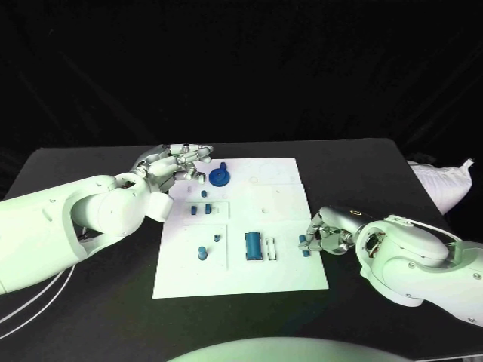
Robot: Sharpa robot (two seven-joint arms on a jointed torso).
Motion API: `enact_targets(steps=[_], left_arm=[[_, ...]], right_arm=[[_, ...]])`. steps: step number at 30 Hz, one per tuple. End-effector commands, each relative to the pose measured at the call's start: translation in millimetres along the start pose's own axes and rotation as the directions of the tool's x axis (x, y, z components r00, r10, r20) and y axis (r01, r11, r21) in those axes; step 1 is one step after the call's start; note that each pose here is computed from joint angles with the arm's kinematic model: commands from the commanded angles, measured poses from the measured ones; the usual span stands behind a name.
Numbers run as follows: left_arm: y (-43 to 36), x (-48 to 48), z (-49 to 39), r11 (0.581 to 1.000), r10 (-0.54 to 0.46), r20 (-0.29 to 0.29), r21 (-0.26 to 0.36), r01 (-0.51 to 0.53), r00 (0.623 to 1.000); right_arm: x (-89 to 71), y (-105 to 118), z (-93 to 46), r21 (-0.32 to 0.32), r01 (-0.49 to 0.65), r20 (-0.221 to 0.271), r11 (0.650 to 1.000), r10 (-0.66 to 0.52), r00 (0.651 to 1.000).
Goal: Assemble the parts on the task board
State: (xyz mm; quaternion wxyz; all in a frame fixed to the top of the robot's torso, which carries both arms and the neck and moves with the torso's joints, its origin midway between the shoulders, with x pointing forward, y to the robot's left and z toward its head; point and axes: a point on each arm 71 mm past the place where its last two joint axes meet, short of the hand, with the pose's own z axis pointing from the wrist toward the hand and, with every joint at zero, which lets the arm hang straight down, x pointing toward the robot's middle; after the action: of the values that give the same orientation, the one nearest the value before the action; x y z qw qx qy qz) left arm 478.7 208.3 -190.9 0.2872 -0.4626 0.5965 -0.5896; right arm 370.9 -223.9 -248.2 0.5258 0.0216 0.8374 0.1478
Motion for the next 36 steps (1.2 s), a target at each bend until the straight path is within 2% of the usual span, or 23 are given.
enact_targets(steps=[1,10,19,36], left_arm=[[-0.5,2.5,0.6,1.0,-0.002,-0.021,0.008,0.002,1.0],[-0.3,1.9,0.7,1.0,-0.001,-0.019,0.007,0.001,1.0],[-0.2,1.7,0.7,1.0,-0.001,-0.019,0.006,0.001,1.0],[0.1,0.8,0.0,1.0,-0.001,-0.017,0.004,0.001,1.0]], right_arm=[[4.1,2.3,0.0,-0.004,0.046,-0.027,0.999,-0.046,0.999],[7.3,4.5,2.3,-0.019,0.131,-0.037,0.991,-0.132,0.991],[15.9,15.8,8.9,-0.052,0.214,-0.018,0.975,-0.216,0.976],[24.9,20.8,12.4,-0.067,0.257,-0.072,0.964,-0.262,0.962]])
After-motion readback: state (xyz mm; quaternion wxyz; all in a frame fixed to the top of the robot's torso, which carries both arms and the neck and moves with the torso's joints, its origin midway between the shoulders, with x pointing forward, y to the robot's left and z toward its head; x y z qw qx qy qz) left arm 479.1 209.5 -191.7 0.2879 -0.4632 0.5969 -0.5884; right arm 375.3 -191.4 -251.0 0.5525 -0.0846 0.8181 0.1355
